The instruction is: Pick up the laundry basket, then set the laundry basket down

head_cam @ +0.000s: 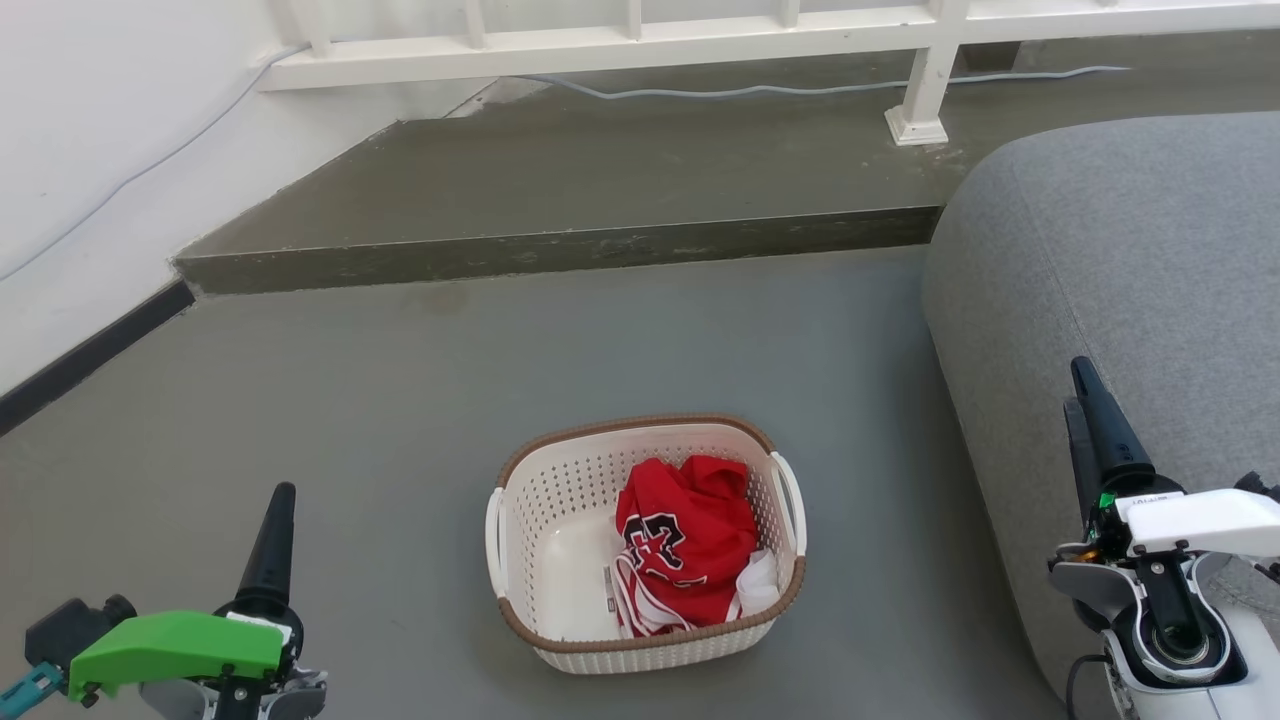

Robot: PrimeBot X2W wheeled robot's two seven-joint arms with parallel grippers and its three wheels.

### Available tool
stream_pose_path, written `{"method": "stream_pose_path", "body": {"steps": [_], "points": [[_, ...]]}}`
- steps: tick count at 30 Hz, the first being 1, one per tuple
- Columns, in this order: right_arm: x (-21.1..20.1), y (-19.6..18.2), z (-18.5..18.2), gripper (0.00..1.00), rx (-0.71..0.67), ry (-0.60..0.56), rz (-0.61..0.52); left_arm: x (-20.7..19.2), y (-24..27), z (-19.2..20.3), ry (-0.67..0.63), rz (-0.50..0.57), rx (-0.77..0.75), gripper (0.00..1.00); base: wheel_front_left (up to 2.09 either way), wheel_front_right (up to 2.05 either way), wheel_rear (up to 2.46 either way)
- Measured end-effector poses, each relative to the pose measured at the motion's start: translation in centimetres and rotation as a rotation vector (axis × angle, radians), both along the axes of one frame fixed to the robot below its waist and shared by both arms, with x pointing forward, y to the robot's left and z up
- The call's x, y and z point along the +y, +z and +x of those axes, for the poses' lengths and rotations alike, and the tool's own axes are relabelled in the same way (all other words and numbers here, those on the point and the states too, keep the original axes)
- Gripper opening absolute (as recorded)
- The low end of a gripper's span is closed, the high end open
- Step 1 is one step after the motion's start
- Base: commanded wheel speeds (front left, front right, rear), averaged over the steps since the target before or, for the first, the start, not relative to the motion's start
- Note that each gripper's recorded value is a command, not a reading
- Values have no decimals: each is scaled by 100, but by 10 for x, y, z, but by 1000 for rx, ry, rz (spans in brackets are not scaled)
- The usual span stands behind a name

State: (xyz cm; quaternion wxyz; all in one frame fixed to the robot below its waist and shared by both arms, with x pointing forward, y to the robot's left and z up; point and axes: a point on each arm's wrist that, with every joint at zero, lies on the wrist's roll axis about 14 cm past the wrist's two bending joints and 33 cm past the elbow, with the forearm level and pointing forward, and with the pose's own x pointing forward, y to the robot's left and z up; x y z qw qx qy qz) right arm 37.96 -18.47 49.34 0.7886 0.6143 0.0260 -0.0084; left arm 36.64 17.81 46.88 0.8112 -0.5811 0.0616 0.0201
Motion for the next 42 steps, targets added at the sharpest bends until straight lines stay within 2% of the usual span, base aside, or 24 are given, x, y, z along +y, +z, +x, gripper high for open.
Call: {"method": "stream_pose_path", "body": {"steps": [19, 33, 42], "points": [[6, 0, 1, 100, -20, 77, -378, -4, 17, 8, -47, 366, -62, 100, 0, 0, 0], [13, 1, 4, 100, -29, 89, -575, -14, 26, 10, -67, 550, -106, 100, 0, 0, 0], [18, 13, 7, 100, -81, 83, -677, -21, 34, 11, -75, 647, -150, 100, 0, 0, 0]]}}
